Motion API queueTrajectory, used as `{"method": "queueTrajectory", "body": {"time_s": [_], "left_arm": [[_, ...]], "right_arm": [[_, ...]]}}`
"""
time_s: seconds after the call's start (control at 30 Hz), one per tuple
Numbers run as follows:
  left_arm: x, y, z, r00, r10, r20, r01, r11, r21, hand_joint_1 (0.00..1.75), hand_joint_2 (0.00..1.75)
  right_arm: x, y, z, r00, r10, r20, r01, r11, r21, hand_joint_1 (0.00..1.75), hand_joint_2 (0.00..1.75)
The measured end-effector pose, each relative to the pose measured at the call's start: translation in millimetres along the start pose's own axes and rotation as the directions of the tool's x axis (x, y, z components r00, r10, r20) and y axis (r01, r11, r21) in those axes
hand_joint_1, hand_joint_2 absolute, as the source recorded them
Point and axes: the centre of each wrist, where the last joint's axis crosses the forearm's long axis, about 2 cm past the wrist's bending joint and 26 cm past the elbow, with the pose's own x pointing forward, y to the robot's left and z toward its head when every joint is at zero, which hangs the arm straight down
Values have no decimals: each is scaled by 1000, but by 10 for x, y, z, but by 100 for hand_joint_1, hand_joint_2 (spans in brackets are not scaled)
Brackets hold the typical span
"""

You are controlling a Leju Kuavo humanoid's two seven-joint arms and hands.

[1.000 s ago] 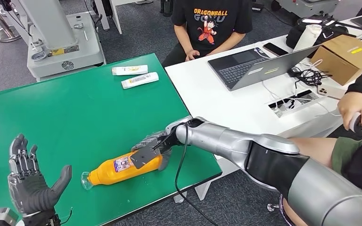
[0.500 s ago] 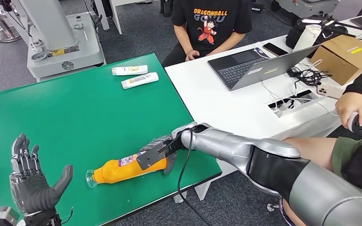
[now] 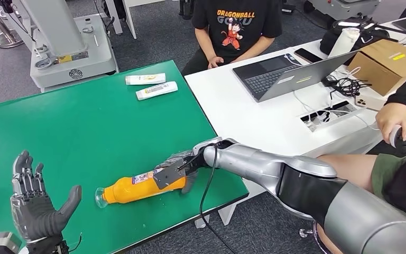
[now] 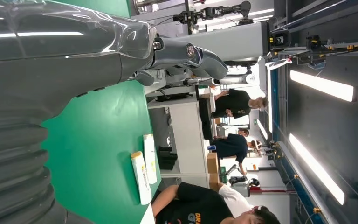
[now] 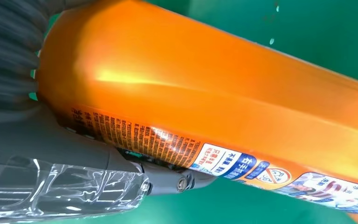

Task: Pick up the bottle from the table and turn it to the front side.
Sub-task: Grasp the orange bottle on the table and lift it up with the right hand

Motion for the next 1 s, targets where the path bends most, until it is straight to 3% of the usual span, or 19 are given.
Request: {"method": "queueTrajectory", "body": {"time_s": [0.37,0.57,0.77,1.0], "left_arm": [[-30,-27,99,1000,6,-24,-6,1000,8,0,175],[-32,-29,109,1000,2,-26,-2,1000,13,0,175],[-34,-36,151,999,-3,-33,4,1000,26,0,175],[-21,58,155,999,-38,-17,39,994,103,0,175]], "right_arm": [[-12,67,-29,1000,23,5,-23,995,-93,175,175],[7,54,-37,999,44,-9,-45,977,-210,175,175],[62,1,-15,999,35,-21,-41,923,-382,175,175],[125,14,81,999,8,-45,-35,774,-632,175,175]]}}
